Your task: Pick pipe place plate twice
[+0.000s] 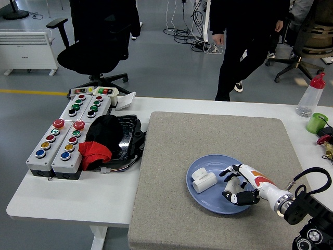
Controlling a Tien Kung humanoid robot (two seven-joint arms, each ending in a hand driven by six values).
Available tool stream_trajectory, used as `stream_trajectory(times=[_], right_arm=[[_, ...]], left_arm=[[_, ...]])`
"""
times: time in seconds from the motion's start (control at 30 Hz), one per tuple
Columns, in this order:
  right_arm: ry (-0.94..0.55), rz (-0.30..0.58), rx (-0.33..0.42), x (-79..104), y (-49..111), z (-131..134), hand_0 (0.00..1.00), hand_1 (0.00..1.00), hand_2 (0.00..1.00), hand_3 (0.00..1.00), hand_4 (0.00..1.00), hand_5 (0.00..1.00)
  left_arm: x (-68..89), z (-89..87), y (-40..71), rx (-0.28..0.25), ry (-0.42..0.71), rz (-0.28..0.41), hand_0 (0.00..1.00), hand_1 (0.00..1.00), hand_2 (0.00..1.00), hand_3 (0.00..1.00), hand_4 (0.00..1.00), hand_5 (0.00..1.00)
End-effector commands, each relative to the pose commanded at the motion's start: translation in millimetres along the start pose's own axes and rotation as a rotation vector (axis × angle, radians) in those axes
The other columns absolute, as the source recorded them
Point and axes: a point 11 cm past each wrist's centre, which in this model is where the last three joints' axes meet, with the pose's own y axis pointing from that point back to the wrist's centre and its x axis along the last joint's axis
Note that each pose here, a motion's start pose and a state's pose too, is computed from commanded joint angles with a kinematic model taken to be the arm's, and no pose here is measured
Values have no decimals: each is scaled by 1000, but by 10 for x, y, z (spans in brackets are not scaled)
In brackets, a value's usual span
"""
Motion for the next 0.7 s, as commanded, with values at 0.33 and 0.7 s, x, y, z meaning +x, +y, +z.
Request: stream_trajectory(times=[0.33, 0.7], right_arm=[[-35, 18, 37, 118, -16, -68, 998, 957, 998, 998, 869, 416], [-115, 147, 120, 392, 53, -207, 998, 956, 998, 998, 879, 423]], left_arm=[[6, -3, -2, 1, 0, 2, 665, 636, 658, 604, 461, 998], [19, 0, -1, 0, -2, 5, 664, 635, 658, 603, 461, 998]])
